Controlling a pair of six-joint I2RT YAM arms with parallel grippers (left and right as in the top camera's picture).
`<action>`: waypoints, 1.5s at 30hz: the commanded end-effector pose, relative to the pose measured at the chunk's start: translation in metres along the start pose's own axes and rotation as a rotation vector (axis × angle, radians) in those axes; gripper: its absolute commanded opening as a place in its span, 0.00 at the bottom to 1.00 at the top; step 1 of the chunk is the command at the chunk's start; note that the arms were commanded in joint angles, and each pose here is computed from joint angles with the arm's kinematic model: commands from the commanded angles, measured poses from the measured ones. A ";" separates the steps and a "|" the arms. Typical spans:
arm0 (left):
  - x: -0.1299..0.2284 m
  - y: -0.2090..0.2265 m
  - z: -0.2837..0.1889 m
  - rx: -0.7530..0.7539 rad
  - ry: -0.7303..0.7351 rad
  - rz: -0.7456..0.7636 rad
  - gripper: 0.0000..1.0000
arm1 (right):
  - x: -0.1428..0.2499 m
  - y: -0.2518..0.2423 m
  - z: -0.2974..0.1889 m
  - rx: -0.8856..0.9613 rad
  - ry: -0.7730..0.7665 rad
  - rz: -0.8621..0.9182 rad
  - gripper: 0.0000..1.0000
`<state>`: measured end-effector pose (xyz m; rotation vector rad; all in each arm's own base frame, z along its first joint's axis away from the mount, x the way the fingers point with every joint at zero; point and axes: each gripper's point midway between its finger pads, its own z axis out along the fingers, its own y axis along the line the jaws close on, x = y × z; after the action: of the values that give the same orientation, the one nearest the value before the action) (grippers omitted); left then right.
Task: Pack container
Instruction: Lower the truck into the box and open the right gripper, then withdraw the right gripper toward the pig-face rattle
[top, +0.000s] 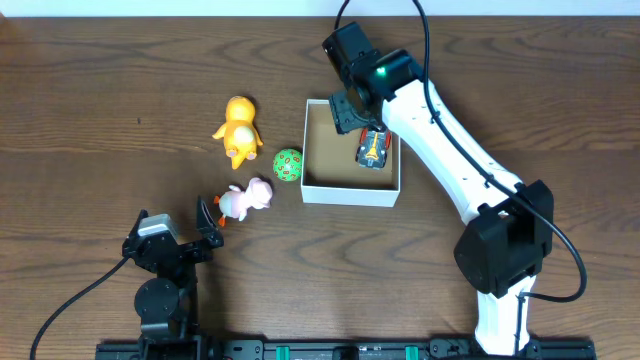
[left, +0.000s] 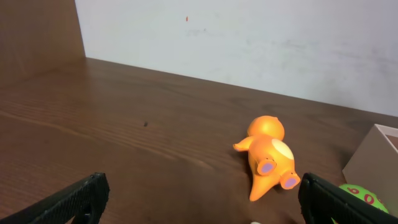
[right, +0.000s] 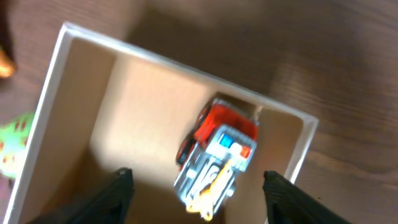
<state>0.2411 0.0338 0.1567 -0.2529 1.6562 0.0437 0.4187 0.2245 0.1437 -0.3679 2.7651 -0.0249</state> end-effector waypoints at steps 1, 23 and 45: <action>0.018 0.003 0.002 -0.008 0.044 0.020 0.98 | 0.012 0.010 -0.006 -0.047 0.045 -0.062 0.61; 0.018 0.003 0.002 -0.008 0.044 0.020 0.98 | 0.062 -0.121 -0.091 0.139 0.160 0.063 0.62; 0.018 0.003 0.002 -0.008 0.044 0.020 0.98 | 0.167 -0.219 -0.036 0.196 0.388 0.425 0.64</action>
<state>0.2411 0.0338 0.1566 -0.2527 1.6566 0.0434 0.3236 -0.0223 0.1483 0.2293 3.0970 -0.2954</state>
